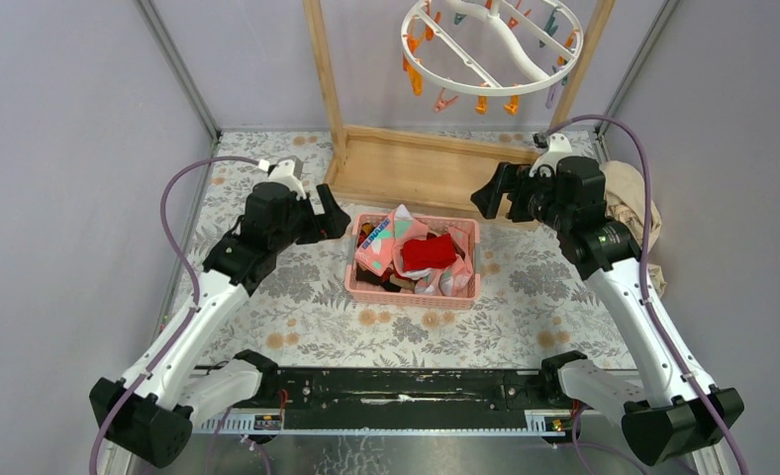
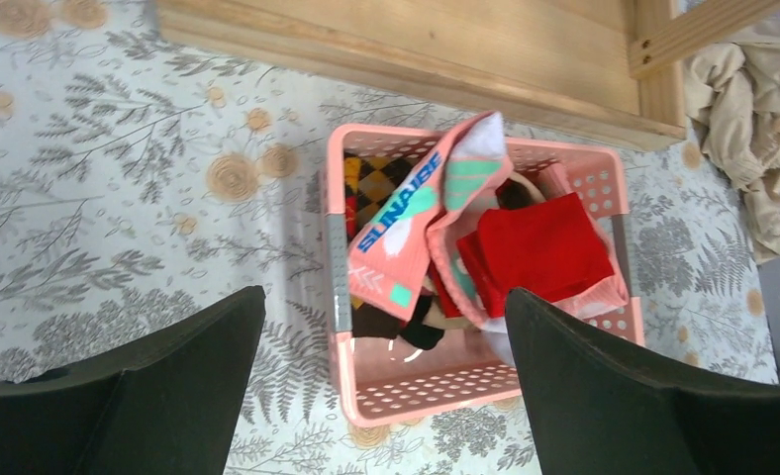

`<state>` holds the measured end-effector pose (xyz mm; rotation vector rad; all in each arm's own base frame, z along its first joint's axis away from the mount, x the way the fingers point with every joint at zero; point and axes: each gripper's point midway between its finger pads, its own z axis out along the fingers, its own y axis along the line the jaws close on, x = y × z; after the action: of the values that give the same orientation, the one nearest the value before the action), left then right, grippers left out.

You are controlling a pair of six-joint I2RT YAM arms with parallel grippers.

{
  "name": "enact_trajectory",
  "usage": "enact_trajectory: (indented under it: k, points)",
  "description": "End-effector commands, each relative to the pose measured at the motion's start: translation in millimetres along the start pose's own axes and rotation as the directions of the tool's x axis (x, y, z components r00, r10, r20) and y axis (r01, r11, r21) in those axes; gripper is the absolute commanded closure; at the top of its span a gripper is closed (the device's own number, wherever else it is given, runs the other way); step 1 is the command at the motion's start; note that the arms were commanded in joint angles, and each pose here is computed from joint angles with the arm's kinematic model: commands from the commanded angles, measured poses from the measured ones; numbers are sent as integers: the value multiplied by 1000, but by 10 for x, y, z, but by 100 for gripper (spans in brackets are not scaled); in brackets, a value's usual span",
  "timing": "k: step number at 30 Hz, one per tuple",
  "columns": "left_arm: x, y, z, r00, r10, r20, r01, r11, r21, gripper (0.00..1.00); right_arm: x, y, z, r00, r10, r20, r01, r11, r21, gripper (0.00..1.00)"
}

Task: Remove the socks clipped to the hanger
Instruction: Place the sock in the bin.

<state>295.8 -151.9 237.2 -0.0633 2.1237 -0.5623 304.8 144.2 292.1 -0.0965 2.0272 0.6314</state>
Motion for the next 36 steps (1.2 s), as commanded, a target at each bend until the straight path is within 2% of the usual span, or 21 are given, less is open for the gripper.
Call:
enact_trajectory:
  k: [1, 5, 13, 18, 24, 32, 36]
  points:
    - [-118, 167, -44, 994, -23, 104, 29, 998, -49, 2, -134, -79, -38, 994, -13, 108, 9, 999, 37, 0]
    - [-42, 254, -38, 995, -33, 94, 39, 997, -63, 2, -80, -123, -49, 994, 8, 113, -14, 998, 55, 0]
    - [34, 335, -179, 995, -31, 93, 39, 996, -85, 2, 217, -321, -11, 999, 48, 5, -48, 988, 146, 0]
    - [122, 429, -249, 995, -32, 96, 43, 993, -114, 1, 246, -341, -77, 997, 64, 48, -71, 986, 150, 0]
    - [138, 572, -284, 990, -16, 141, 39, 986, -163, 2, 155, -512, -185, 988, 70, 140, -103, 964, 244, 0]
    - [-146, 759, -293, 958, 47, 283, 30, 965, -259, 2, 77, -880, -204, 966, 84, 243, -182, 890, 417, 0]
    - [-249, 976, -209, 947, 66, 313, 61, 923, -379, 2, 20, -954, -140, 962, 17, 272, -138, 891, 433, 0]
